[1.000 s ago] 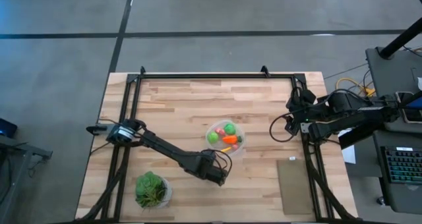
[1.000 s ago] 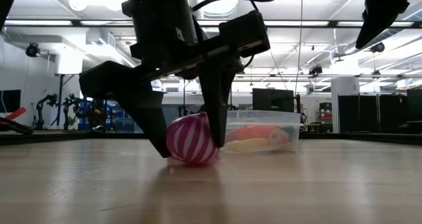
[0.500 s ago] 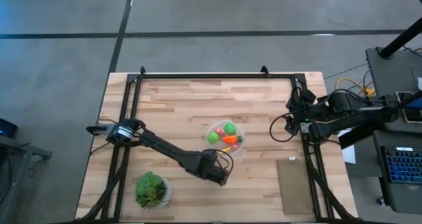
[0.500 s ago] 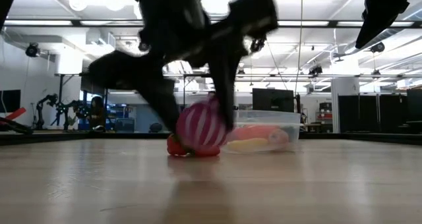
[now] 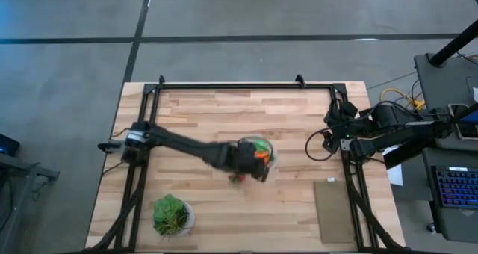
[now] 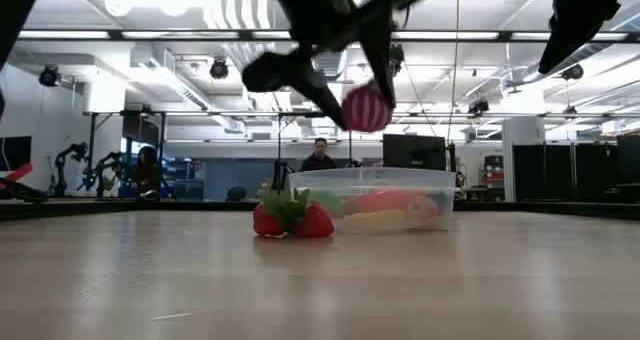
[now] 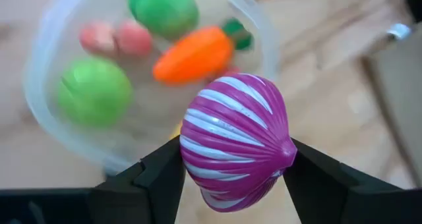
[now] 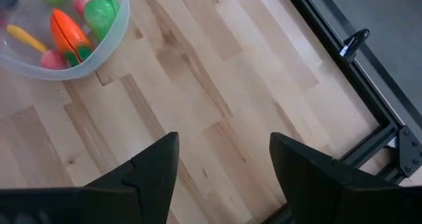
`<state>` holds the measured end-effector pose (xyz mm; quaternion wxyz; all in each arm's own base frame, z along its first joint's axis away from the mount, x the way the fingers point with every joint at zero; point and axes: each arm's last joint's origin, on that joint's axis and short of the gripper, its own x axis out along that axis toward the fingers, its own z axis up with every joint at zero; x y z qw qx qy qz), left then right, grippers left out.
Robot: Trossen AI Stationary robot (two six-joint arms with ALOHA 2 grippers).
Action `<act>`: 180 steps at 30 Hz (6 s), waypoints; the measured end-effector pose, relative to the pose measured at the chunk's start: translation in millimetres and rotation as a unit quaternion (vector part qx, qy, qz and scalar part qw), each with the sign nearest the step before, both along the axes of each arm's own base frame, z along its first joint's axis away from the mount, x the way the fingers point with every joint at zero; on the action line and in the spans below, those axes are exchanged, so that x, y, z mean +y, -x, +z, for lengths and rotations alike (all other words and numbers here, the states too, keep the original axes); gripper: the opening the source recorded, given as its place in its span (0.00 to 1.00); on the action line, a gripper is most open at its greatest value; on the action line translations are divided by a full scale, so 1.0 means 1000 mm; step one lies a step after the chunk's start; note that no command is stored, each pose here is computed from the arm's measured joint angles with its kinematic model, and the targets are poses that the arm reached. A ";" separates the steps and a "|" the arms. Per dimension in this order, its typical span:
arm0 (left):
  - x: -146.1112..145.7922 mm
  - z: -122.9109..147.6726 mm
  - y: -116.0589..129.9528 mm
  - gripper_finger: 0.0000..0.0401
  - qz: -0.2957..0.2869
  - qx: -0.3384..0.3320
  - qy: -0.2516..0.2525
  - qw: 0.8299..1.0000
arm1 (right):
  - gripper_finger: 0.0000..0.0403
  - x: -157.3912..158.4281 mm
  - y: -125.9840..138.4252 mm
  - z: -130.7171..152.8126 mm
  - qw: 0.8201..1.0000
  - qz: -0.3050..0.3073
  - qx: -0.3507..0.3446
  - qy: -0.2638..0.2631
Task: Pick and placing Produce into tupperware
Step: Put the purple onion into the transparent bin, then put the right red strawberry into the transparent bin
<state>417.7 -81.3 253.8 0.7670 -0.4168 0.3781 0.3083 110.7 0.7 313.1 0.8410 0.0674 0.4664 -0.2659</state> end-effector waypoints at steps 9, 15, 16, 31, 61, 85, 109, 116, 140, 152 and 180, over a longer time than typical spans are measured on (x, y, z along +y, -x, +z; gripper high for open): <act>0.042 -0.013 -0.001 0.53 -0.033 0.057 -0.020 0.998 | 0.57 0.000 0.000 0.000 1.000 -0.006 -0.001 -0.003; 0.039 -0.016 0.000 0.53 -0.057 0.063 -0.003 0.996 | 0.57 0.000 0.001 0.000 1.000 -0.009 0.000 -0.004; 0.040 -0.016 -0.001 0.53 -0.060 0.060 -0.004 0.996 | 0.57 0.000 0.001 0.000 1.000 -0.009 0.000 -0.004; 0.041 -0.035 0.002 0.78 -0.060 0.065 0.020 0.996 | 0.57 -0.001 0.001 0.000 1.000 -0.014 -0.001 0.007; -0.049 -0.051 0.039 0.70 -0.236 0.125 -0.129 0.955 | 0.57 -0.001 0.001 -0.002 1.000 -0.013 0.003 0.009; -0.047 -0.063 0.033 0.54 -0.293 0.097 -0.186 0.933 | 0.57 -0.001 0.001 -0.017 0.999 -0.013 0.030 0.011; -0.034 -0.089 0.033 0.49 -0.270 0.087 -0.186 0.941 | 0.57 -0.001 0.001 -0.017 0.999 -0.012 0.031 0.012; -0.033 -0.096 0.035 0.49 -0.271 0.097 -0.186 0.939 | 0.57 -0.001 0.001 -0.017 0.999 -0.013 0.031 0.012; -0.033 -0.106 0.029 0.31 -0.260 0.085 -0.170 0.947 | 0.57 -0.001 0.002 -0.017 0.999 -0.014 0.033 0.012; -0.040 -0.084 0.024 0.33 -0.267 0.080 -0.168 0.946 | 0.57 -0.001 0.002 -0.017 0.999 -0.014 0.033 0.012; 0.034 -0.022 0.011 0.38 -0.157 0.062 -0.144 0.975 | 0.57 -0.001 0.001 -0.017 0.999 -0.016 0.029 0.011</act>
